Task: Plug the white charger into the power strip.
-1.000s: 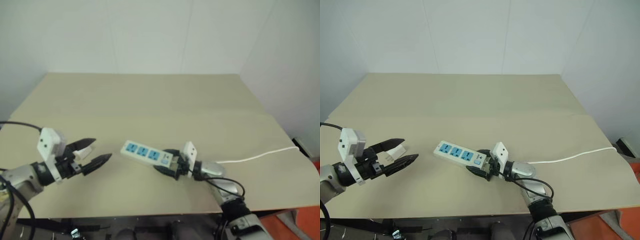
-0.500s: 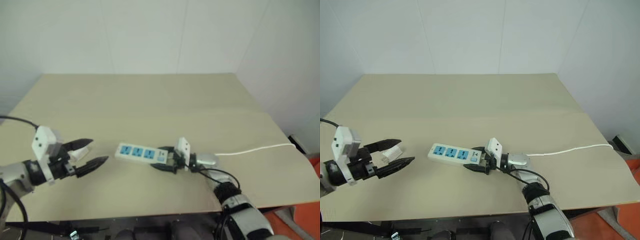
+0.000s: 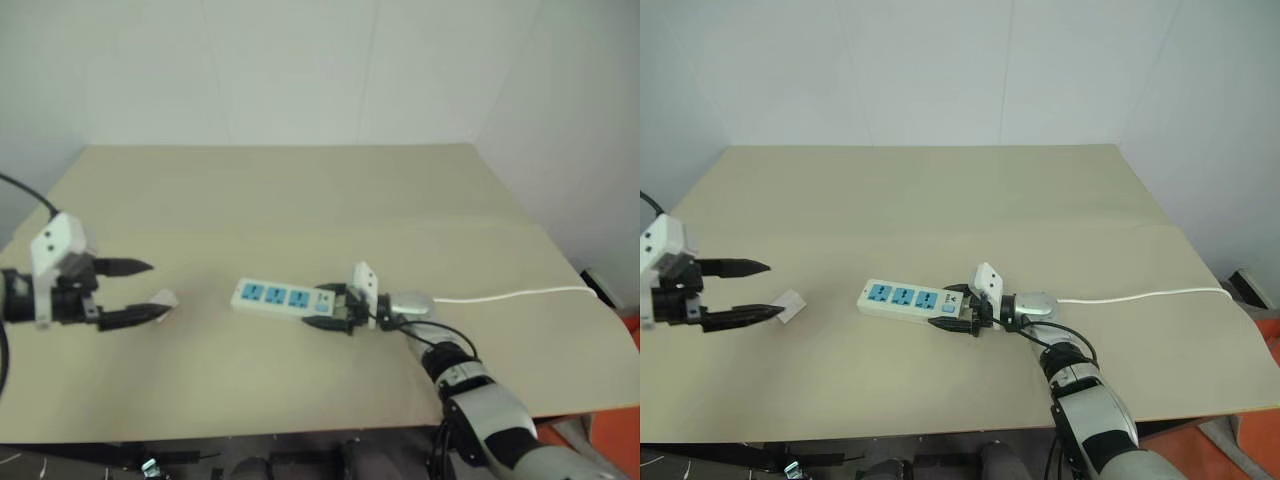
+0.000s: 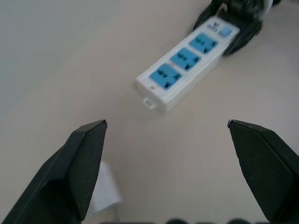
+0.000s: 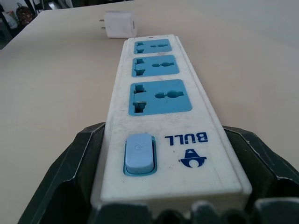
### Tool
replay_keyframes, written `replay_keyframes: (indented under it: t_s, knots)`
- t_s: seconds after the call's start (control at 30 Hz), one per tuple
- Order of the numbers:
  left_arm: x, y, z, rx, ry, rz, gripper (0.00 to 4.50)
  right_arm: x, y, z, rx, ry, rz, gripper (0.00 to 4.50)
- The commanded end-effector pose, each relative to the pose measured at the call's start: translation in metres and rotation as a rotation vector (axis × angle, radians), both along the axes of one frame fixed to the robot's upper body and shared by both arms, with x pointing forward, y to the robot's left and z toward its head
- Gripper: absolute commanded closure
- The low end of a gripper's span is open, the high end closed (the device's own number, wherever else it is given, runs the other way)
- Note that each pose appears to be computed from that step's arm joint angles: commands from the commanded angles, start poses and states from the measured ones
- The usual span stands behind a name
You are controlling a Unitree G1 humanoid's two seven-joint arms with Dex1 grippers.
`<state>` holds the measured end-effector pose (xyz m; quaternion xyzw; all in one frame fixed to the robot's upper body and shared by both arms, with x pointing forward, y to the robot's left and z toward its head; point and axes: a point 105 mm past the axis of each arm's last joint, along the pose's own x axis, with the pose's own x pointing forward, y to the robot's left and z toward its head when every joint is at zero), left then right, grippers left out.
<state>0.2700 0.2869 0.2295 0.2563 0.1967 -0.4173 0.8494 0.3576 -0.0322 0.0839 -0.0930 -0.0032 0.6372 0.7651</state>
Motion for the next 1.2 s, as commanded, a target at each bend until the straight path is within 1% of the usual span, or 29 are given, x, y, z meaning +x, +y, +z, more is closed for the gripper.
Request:
replay_keyframes:
  t_s: [0.03, 0.2, 0.27, 0.4, 0.5, 0.6, 0.7, 0.77, 0.87, 0.97, 1.03, 1.13, 1.2]
  knots:
    - [0.011, 0.01, 0.009, 0.13, 0.047, -0.087, 0.0, -0.005, 0.007, -0.008, -0.054, 0.024, 0.057, 1.06]
    - [0.043, 0.01, 0.023, 0.287, 0.082, -0.145, 0.0, -0.003, 0.008, -0.007, -0.082, 0.025, 0.076, 1.06]
    - [0.053, 0.007, 0.024, 0.329, 0.103, -0.151, 0.0, -0.002, 0.009, -0.008, -0.088, 0.028, 0.077, 1.06]
    - [0.061, 0.007, 0.015, 0.442, 0.184, -0.169, 0.0, -0.003, 0.013, -0.003, -0.067, 0.03, 0.104, 1.06]
    - [0.068, 0.008, 0.016, 0.474, 0.203, -0.16, 0.0, -0.001, 0.019, 0.012, -0.028, 0.0, 0.124, 1.06]
    - [0.072, 0.009, 0.02, 0.493, 0.206, -0.15, 0.0, 0.001, 0.02, 0.023, 0.002, -0.017, 0.137, 1.06]
    - [0.074, 0.01, 0.019, 0.503, 0.228, -0.143, 0.0, 0.001, 0.019, 0.023, -0.006, -0.019, 0.141, 1.06]
    - [0.072, 0.011, 0.011, 0.523, 0.27, -0.145, 0.0, 0.0, 0.019, 0.02, -0.024, -0.017, 0.151, 1.06]
    - [0.07, 0.011, -0.007, 0.556, 0.361, -0.137, 0.0, -0.001, 0.02, 0.017, -0.034, -0.012, 0.157, 1.06]
    - [0.077, 0.008, -0.019, 0.537, 0.459, -0.028, 0.0, -0.001, 0.022, 0.017, -0.037, -0.007, 0.156, 1.06]
    - [0.081, 0.005, -0.02, 0.515, 0.486, 0.027, 0.0, -0.001, 0.022, 0.017, -0.038, -0.005, 0.155, 1.06]
    - [0.092, -0.009, -0.006, 0.438, 0.485, 0.108, 0.0, -0.001, 0.021, 0.016, -0.041, 0.002, 0.157, 1.06]
    - [0.095, -0.013, -0.004, 0.418, 0.498, 0.15, 0.0, -0.001, 0.02, 0.015, -0.043, 0.004, 0.156, 1.06]
